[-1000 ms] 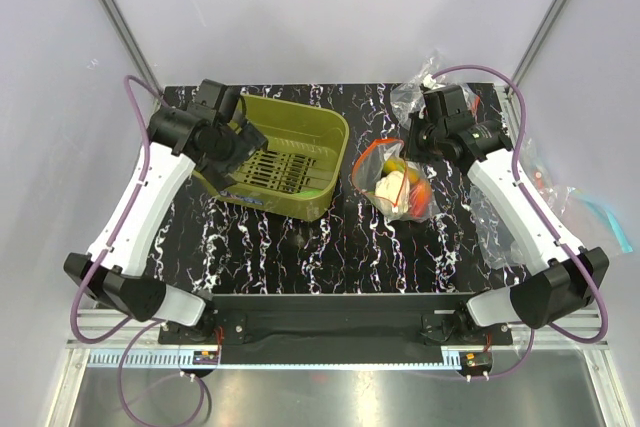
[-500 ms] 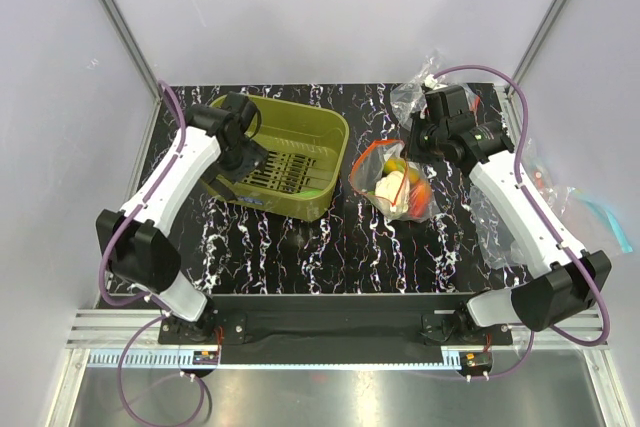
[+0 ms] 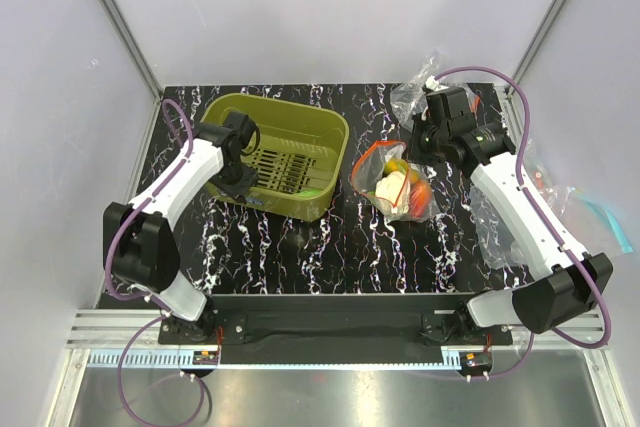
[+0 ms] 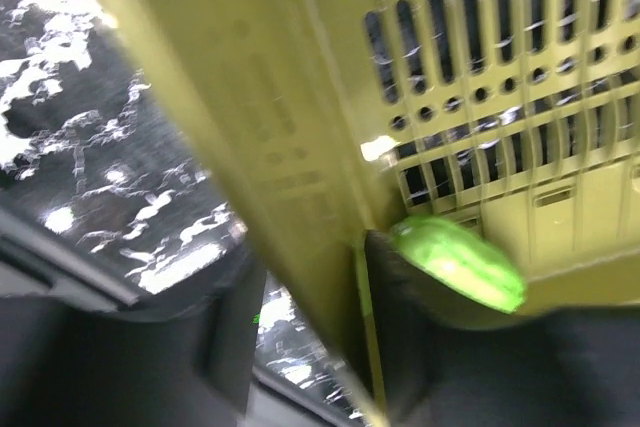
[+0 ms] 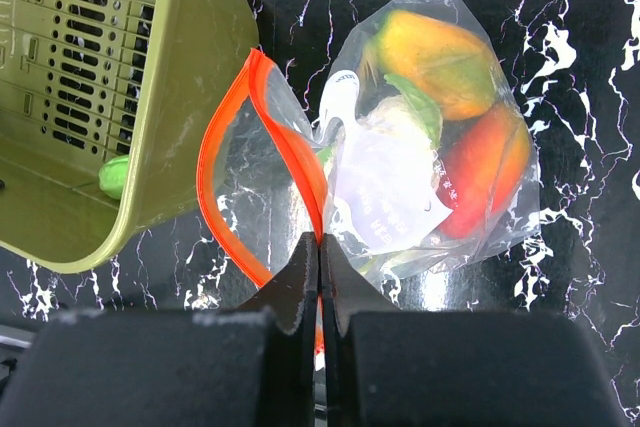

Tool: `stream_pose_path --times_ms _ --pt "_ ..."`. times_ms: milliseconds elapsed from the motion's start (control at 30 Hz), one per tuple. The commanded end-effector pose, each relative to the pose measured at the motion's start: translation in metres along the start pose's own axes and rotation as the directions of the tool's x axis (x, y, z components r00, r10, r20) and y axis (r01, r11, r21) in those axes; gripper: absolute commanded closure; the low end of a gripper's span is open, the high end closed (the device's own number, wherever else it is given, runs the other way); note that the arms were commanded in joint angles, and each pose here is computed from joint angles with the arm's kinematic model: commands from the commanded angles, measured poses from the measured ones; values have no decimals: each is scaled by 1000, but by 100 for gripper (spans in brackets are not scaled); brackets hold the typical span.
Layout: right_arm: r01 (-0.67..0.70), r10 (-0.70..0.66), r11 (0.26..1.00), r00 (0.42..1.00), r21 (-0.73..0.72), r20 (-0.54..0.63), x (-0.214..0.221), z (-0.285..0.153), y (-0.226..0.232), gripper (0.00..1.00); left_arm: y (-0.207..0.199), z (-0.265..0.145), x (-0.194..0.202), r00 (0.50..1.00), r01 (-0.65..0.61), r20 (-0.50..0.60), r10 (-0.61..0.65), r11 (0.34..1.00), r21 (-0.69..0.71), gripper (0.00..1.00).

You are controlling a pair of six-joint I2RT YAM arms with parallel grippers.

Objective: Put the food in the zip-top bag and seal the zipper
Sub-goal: Adjust the bin at the center of the board.

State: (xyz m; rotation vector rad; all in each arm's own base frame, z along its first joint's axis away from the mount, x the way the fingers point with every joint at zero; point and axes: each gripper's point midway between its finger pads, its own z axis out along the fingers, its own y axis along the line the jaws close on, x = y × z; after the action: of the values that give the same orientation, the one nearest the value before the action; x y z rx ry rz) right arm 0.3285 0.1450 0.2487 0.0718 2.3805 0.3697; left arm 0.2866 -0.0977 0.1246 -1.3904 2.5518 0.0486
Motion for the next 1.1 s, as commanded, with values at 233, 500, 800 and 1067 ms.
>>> stream_pose_path --times_ms 233,500,800,1067 --pt "9 -9 1000 998 -8 56 -14 -9 2 100 -29 -6 -18 995 51 78 -66 982 182 93" --pt "9 -9 1000 999 -8 49 -14 -6 3 100 -34 -10 -27 988 34 139 -72 965 261 100" --pt "17 -17 1000 999 5 46 -14 -6 0 100 -44 -23 -50 925 -109 356 -136 801 589 100" --pt "13 -13 1000 999 3 37 -13 -3 1 100 -48 -46 -54 891 -283 448 -76 679 678 100"
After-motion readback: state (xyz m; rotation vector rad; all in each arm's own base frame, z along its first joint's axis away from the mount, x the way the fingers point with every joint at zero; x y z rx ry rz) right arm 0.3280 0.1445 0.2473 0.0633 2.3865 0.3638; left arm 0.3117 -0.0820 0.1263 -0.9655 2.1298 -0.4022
